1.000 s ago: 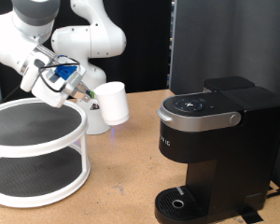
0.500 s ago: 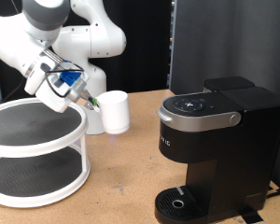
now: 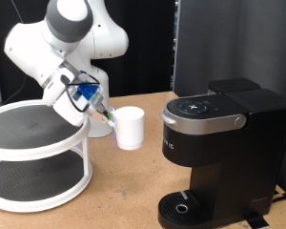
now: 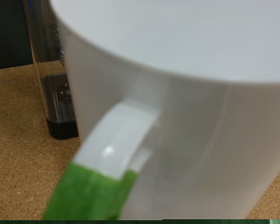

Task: Make a cup of coffee with the keurig machine

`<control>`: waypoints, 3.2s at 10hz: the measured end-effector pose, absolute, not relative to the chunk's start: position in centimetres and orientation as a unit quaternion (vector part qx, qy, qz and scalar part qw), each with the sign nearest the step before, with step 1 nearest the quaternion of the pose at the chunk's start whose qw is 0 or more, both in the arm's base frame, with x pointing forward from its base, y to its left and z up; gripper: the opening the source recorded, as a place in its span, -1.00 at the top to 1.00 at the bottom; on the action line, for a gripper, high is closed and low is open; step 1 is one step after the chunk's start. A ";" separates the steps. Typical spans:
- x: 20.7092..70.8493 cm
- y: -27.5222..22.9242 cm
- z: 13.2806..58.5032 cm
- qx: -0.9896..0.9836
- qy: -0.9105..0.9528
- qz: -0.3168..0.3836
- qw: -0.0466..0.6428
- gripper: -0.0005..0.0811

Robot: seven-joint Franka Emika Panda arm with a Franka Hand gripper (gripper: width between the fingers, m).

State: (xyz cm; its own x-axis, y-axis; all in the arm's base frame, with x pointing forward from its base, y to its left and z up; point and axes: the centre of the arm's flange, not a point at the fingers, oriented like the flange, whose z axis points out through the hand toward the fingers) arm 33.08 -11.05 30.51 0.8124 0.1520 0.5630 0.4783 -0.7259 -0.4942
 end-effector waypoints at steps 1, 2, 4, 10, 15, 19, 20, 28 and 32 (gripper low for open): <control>33.3 -10.6 29.8 -0.895 -0.179 -0.247 0.324 0.83; 33.5 -10.3 28.9 -0.896 -0.179 -0.245 0.324 0.83; 33.7 -9.6 27.1 -0.899 -0.176 -0.240 0.320 0.83; 34.5 -8.1 22.3 -0.920 -0.177 -0.195 0.291 0.83; 35.4 -7.4 21.0 -0.922 -0.172 -0.190 0.290 0.83; 35.4 -7.4 21.0 -0.921 -0.173 -0.190 0.294 0.83; 35.4 -7.5 21.0 -0.919 -0.176 -0.192 0.297 0.83; 35.8 -7.4 21.5 -0.909 -0.182 -0.189 0.323 0.83; 36.4 -7.6 22.1 -0.912 -0.175 -0.184 0.322 0.83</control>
